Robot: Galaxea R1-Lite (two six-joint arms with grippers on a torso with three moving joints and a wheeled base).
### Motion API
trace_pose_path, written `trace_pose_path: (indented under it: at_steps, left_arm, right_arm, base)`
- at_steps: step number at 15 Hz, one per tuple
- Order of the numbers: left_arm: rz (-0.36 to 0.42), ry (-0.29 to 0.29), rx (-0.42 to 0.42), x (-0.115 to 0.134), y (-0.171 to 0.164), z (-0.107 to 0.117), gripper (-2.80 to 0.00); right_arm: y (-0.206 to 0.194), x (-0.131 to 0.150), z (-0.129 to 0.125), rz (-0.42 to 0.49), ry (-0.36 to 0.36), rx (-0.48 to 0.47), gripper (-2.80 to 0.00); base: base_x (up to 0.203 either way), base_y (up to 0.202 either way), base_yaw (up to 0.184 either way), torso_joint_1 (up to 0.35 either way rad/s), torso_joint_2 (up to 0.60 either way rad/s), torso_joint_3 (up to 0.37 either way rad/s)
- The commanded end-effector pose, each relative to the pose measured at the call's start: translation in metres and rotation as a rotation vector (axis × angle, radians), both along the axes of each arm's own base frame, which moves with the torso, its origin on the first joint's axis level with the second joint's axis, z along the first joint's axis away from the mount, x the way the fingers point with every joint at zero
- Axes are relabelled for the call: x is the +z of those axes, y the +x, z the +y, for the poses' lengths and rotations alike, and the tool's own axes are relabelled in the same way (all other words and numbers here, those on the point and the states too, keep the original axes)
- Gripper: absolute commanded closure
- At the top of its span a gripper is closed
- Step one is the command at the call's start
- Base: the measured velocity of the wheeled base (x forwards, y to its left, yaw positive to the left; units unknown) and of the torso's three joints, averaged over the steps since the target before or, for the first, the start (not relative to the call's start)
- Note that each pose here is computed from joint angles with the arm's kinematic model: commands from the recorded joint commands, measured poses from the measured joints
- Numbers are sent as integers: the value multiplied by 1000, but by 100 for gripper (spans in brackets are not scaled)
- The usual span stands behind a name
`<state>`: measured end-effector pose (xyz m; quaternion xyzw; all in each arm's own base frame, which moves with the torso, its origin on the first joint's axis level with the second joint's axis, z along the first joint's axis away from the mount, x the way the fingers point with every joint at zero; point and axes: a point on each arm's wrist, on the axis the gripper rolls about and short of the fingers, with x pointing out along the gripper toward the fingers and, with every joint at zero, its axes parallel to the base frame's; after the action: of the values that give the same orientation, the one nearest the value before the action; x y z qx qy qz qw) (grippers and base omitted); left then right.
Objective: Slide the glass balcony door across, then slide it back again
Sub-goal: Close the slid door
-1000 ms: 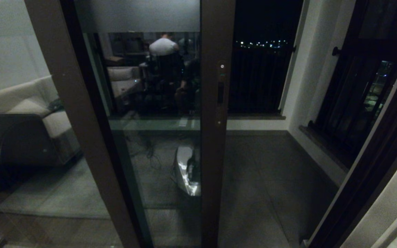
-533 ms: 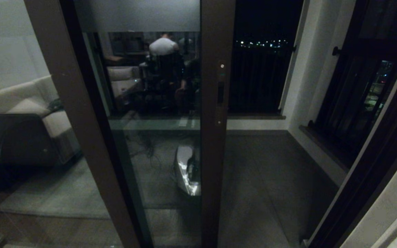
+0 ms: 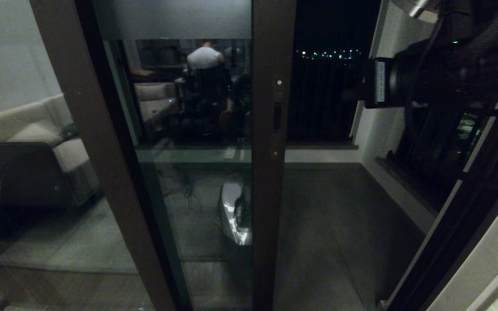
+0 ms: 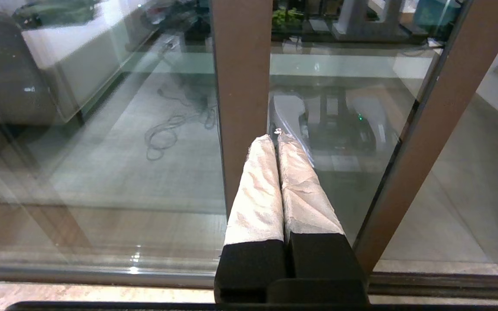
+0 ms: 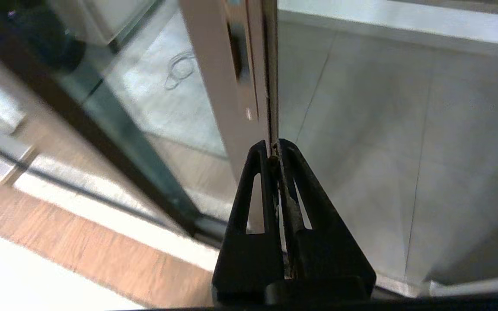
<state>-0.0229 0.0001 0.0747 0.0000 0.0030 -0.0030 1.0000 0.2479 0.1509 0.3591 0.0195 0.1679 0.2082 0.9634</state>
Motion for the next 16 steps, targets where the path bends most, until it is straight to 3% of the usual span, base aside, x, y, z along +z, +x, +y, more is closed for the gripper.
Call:
trace_pose_path:
  at_steps: [1,4,8,9,10,12,16]
  left_arm:
    - [2,0,0,0,0,0,0]
    - [2,0,0,0,0,0,0]
    - [1,0,0,0,0,0,0]
    - [0,0,0,0,0,0,0]
    - [0,0,0,0,0,0,0]
    - [2,0,0,0,0,0,0]
    - [0,0,0,0,0,0,0]
  right_arm:
    - [38,-23,29,55,-27,-20,0]
    - [56,-40,41,106,0,-69,0]
    - [72,-66,64,117,-99,-118,0]
    - [72,-64,65,104,-100,-118,-280]
    - [71,-53,65,64,-97,-111,-280]
    - [64,-40,64,-22,-204,-100,-280]
    - [67,-45,66,-40,-168,-170,-280]
  base:
    - [0,0,0,0,0,0]
    - [0,0,0,0,0,0]
    - [0,0,0,0,0,0]
    - [0,0,0,0,0,0]
    - [0,0,0,0,0,0]
    - [0,0,0,0,0,0]
    - [0,0,0,0,0,0]
